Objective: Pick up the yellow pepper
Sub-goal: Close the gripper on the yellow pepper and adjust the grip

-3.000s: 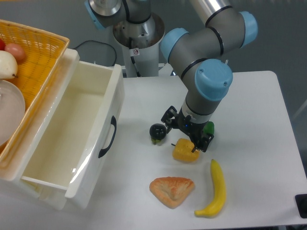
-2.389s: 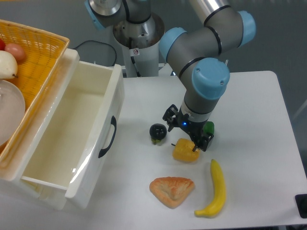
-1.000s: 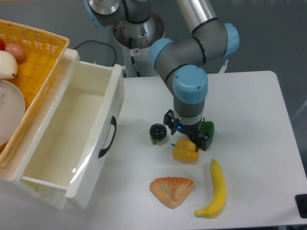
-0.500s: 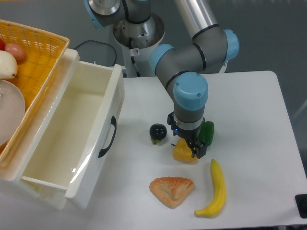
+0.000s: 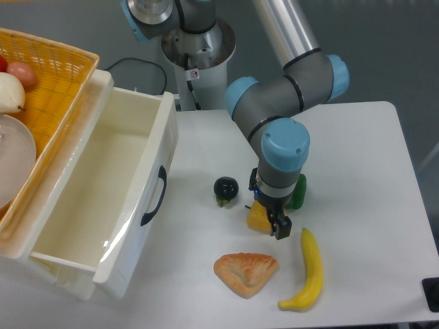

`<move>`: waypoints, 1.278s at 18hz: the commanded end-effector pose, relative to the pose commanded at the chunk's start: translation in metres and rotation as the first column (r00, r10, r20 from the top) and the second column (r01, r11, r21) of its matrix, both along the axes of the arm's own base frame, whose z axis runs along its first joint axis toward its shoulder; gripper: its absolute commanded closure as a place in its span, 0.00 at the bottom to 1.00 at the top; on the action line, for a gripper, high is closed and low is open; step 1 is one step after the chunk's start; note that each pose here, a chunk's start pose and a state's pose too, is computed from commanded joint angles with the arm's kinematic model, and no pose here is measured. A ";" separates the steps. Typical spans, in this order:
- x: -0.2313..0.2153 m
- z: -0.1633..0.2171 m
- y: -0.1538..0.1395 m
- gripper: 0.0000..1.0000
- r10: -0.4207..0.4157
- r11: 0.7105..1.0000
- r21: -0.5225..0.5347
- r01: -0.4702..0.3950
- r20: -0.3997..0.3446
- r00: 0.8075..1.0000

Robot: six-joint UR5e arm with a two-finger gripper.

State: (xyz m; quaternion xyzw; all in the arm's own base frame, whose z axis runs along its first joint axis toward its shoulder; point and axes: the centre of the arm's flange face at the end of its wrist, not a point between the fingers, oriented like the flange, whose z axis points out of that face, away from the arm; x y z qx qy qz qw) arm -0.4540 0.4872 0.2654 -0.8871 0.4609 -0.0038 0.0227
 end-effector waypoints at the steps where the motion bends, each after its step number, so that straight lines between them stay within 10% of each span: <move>1: -0.001 -0.004 0.000 0.00 -0.029 1.000 -0.003 0.029 0.005 1.000; 23: -0.001 -0.057 -0.037 0.00 -0.079 0.997 -0.011 0.080 0.093 0.993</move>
